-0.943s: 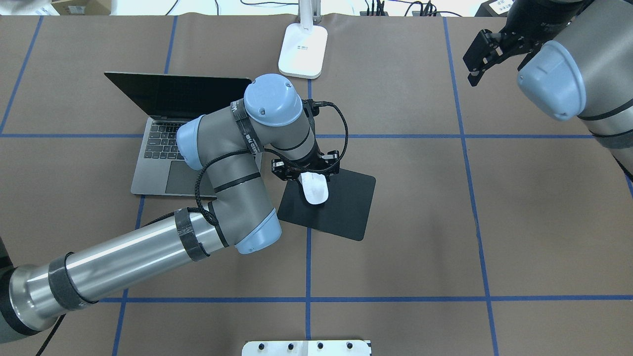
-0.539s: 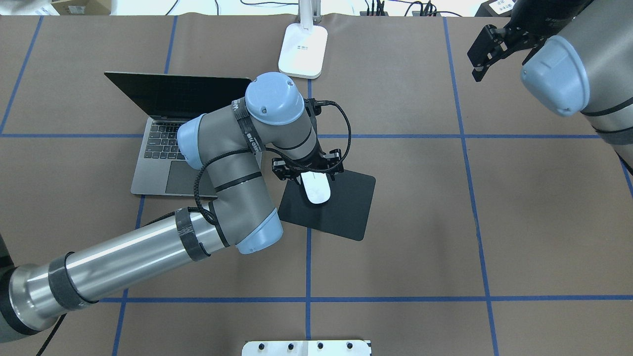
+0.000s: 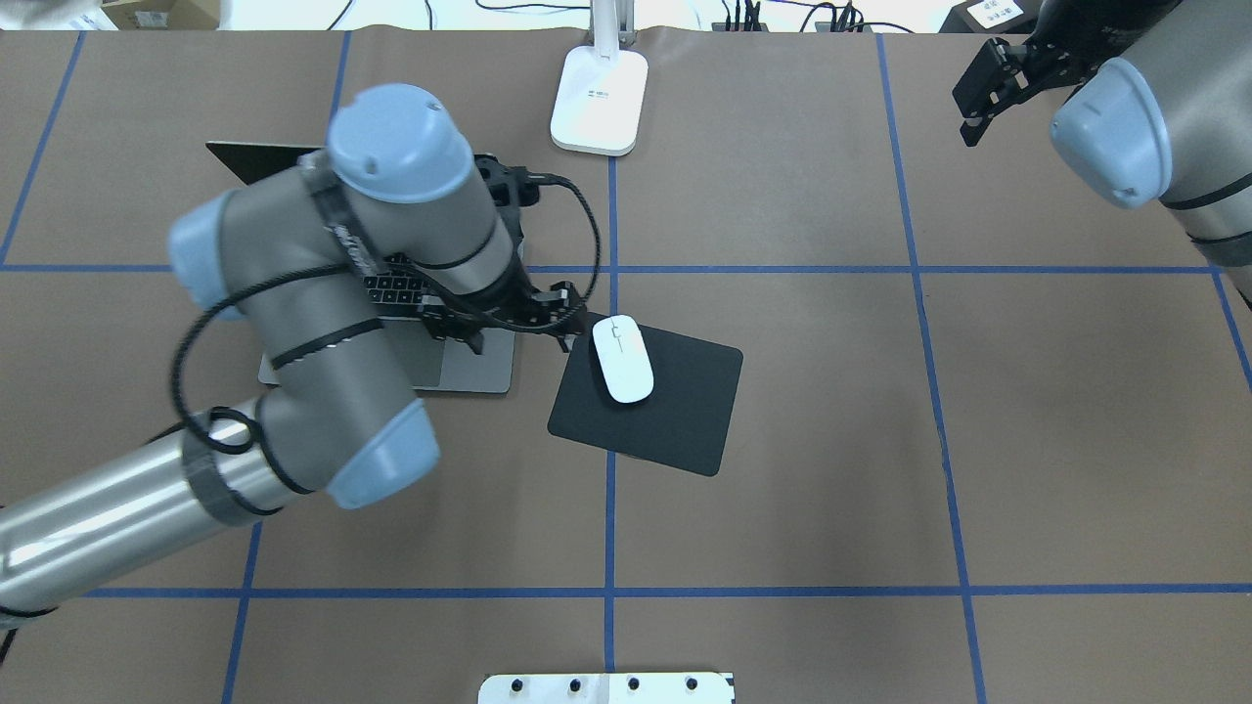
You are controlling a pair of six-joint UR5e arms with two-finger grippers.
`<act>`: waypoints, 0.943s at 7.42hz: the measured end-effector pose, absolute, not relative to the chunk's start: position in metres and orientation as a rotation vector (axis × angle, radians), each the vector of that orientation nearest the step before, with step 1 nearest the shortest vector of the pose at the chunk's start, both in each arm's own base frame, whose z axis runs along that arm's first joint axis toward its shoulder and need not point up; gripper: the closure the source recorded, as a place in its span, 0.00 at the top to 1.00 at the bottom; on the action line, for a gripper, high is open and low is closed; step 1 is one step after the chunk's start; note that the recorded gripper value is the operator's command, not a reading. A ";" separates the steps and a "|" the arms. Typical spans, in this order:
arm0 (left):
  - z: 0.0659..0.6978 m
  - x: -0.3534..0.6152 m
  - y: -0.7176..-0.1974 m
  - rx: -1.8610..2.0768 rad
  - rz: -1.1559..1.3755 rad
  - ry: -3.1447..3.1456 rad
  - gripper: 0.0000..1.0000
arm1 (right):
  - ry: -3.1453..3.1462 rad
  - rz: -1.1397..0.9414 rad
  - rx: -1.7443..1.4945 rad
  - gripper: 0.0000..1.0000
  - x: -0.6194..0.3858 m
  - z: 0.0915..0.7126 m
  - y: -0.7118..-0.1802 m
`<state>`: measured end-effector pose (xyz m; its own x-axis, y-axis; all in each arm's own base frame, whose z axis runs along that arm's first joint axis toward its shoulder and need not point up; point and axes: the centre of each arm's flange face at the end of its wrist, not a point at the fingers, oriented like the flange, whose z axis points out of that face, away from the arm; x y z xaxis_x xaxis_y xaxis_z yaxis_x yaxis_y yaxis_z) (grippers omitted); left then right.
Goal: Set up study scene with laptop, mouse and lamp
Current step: 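Open the left gripper and withdraw it from the mouse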
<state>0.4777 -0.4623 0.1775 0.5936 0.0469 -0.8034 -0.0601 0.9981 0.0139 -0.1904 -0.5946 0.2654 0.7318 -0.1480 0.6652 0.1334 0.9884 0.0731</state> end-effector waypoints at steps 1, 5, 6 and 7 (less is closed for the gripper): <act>0.190 0.448 -0.466 0.010 0.083 0.913 1.00 | -0.725 -0.131 0.005 1.00 -0.181 0.282 -0.599; 0.328 0.283 -0.503 0.076 0.196 0.830 1.00 | -0.699 -0.012 -0.054 1.00 -0.124 0.340 -0.604; 0.369 0.237 -0.510 0.088 0.223 0.801 1.00 | -0.701 0.016 -0.067 1.00 -0.110 0.352 -0.603; 0.404 0.195 -0.514 0.095 0.234 0.774 1.00 | -0.715 0.041 -0.082 1.00 -0.097 0.362 -0.600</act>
